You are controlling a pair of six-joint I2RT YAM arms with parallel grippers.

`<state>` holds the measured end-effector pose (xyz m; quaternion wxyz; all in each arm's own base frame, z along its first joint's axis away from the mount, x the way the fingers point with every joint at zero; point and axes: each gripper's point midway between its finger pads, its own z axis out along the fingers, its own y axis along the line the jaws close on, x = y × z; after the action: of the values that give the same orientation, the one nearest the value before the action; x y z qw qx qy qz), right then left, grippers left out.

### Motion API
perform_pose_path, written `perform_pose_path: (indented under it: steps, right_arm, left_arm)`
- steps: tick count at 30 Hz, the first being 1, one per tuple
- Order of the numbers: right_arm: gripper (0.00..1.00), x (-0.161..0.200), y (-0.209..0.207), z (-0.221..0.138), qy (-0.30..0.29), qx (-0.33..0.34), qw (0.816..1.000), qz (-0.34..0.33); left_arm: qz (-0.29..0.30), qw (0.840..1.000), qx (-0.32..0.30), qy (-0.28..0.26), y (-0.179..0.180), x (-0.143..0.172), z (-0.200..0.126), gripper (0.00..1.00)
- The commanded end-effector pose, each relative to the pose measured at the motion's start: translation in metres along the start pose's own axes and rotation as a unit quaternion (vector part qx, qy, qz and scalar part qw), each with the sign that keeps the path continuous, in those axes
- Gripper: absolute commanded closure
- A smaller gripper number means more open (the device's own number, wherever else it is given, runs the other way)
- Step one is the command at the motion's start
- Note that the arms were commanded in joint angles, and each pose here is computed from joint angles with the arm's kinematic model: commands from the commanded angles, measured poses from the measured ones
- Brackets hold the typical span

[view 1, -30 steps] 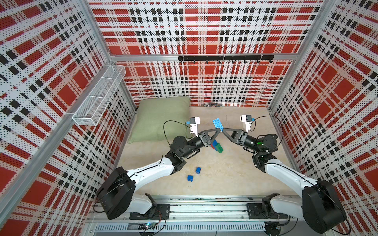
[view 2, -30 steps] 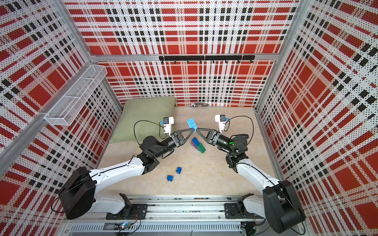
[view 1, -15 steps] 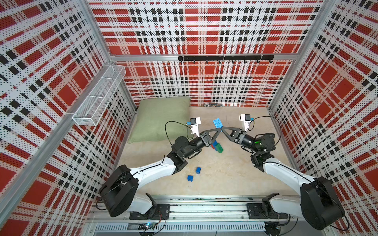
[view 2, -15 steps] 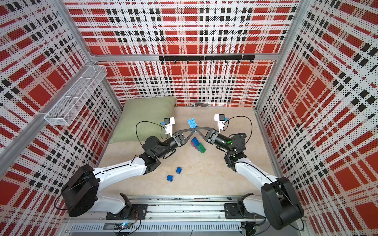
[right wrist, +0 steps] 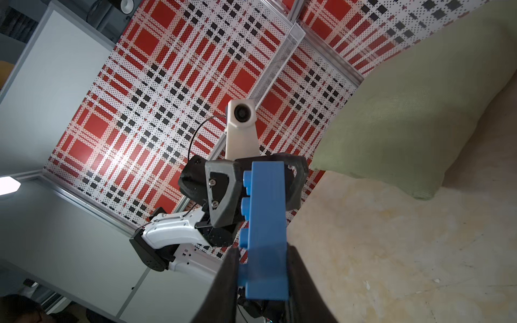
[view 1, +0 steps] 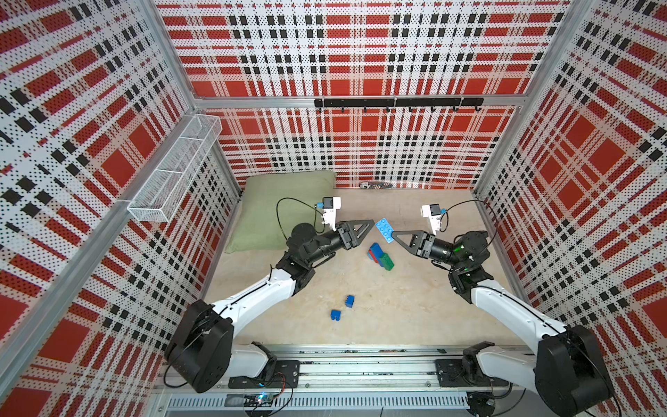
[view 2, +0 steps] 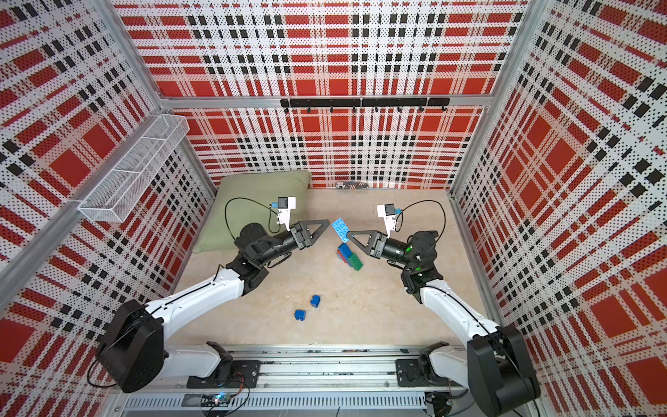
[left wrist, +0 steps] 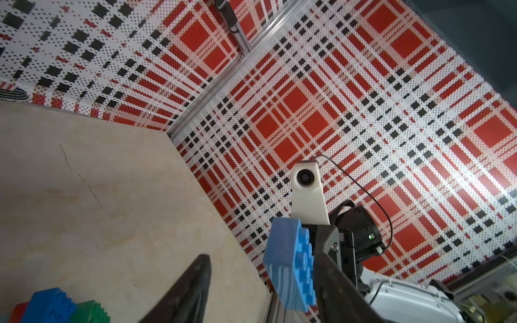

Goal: Assemble a heart with lego
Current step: Pick up the lego brick from the center of the board.

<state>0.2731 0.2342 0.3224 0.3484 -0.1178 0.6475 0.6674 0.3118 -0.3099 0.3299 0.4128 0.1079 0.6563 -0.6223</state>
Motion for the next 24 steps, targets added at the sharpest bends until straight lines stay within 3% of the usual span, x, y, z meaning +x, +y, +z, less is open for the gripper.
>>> perform_pose_path:
  steps: [1,6,11,16,24]
  right_arm:
    - [0.81,0.004,0.008,0.002,0.026,-0.015,0.999,-0.018]
    - [0.80,0.006,0.007,0.005,0.035,-0.020,0.999,-0.021]
    - [0.80,0.004,0.002,0.007,0.035,-0.019,0.999,-0.018]
    - [0.81,0.007,-0.006,0.009,0.047,-0.007,0.999,-0.020]
    - [0.81,0.016,-0.007,0.003,0.056,-0.003,0.998,-0.025]
  left_arm:
    - [0.007,0.997,0.026,0.069,0.002,0.023,0.007,0.38]
    - [0.025,0.995,0.048,0.084,-0.007,0.026,0.014,0.49]
    - [0.030,0.991,0.070,0.109,-0.016,0.039,0.018,0.52]
    - [0.038,0.990,0.078,0.108,-0.022,0.036,0.013,0.64]
    - [0.043,0.991,0.083,0.098,-0.030,0.024,0.008,0.54]
